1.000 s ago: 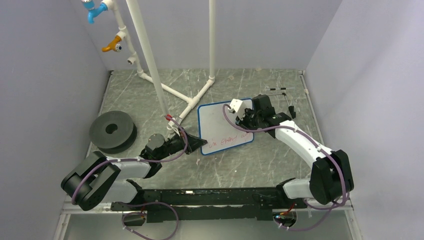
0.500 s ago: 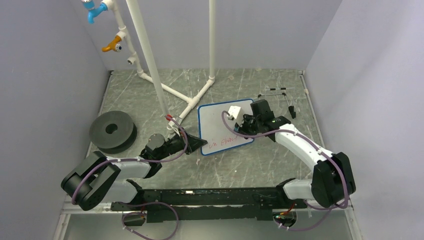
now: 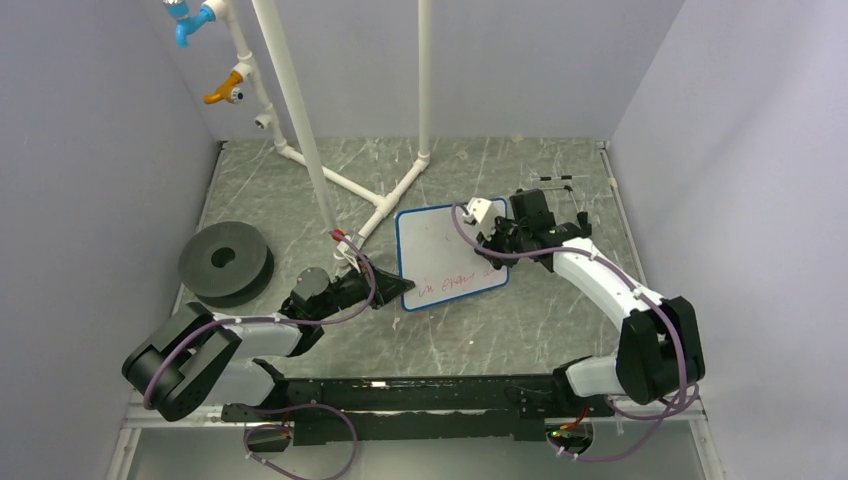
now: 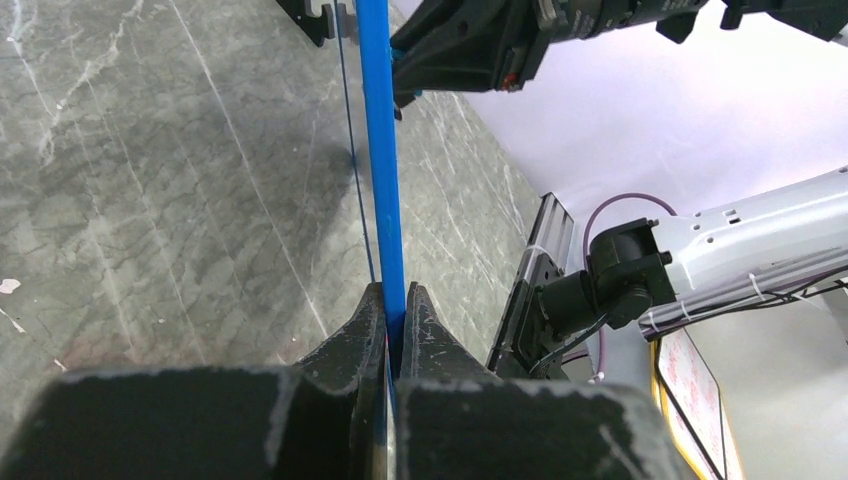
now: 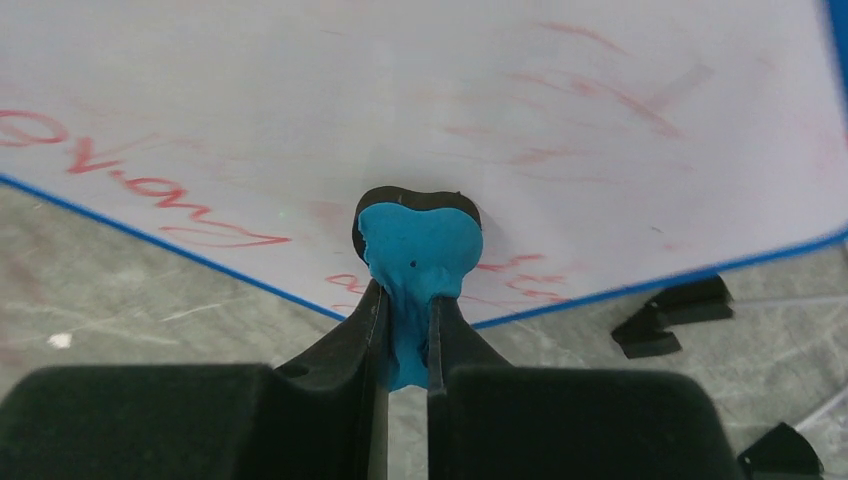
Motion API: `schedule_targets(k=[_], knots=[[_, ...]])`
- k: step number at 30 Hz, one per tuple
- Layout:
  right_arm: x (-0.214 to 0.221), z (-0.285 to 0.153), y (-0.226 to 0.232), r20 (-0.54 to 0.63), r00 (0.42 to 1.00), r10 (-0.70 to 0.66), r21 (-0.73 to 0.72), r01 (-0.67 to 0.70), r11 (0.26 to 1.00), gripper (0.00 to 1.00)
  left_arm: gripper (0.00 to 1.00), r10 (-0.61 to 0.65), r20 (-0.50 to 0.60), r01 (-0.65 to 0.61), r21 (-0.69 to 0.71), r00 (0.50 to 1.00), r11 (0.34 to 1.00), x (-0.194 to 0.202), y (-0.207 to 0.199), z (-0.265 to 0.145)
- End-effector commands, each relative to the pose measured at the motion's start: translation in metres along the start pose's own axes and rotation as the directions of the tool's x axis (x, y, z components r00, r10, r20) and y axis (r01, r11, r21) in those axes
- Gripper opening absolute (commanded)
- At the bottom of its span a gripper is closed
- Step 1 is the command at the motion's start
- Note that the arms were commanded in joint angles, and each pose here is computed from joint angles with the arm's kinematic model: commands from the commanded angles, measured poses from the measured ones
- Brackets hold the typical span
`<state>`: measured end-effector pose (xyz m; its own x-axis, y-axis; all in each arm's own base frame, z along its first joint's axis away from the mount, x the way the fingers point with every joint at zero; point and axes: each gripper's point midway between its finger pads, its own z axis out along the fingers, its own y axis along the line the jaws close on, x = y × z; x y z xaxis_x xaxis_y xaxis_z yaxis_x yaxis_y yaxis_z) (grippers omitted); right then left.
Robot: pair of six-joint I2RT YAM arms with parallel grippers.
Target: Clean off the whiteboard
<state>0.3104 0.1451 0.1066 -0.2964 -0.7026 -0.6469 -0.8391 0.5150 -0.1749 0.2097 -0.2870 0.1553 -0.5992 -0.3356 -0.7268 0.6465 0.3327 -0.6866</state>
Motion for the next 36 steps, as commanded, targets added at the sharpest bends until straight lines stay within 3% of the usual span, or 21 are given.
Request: schedule_targets(k=[1, 5, 13, 19, 27, 36], knots=[[-0.006, -0.002, 0.066, 0.057, 0.989, -0.137, -0.200, 0.146, 0.969, 0.00, 0.00, 0.101, 0.110, -0.124, 0.238, 0.989, 0.963, -0.034, -0.060, 0.003], [-0.009, -0.001, 0.062, 0.042, 0.991, -0.125, -0.179, 0.130, 0.975, 0.00, 0.00, 0.098, 0.108, -0.122, 0.238, 0.989, 0.964, -0.034, -0.059, 0.004], [-0.015, -0.009, -0.033, 0.046, 0.993, 0.107, 0.125, -0.112, 0.986, 0.00, 0.00, 0.105, 0.110, -0.128, 0.232, 0.988, 0.964, -0.034, -0.060, 0.001], [0.009, 0.001, -0.013, -0.029, 0.995, 0.098, 0.041, -0.097, 0.994, 0.00, 0.00, 0.105, 0.112, -0.129, 0.230, 0.988, 0.965, -0.033, -0.059, 0.000], [0.005, 0.003, 0.062, -0.012, 0.992, -0.122, -0.169, 0.119, 0.978, 0.00, 0.00, 0.097, 0.111, -0.122, 0.243, 0.989, 0.962, -0.033, -0.060, 0.003], [0.007, -0.001, -0.020, -0.049, 0.997, 0.066, 0.078, -0.062, 0.995, 0.00, 0.00, 0.106, 0.113, -0.130, 0.233, 0.988, 0.964, -0.034, -0.060, 0.000]])
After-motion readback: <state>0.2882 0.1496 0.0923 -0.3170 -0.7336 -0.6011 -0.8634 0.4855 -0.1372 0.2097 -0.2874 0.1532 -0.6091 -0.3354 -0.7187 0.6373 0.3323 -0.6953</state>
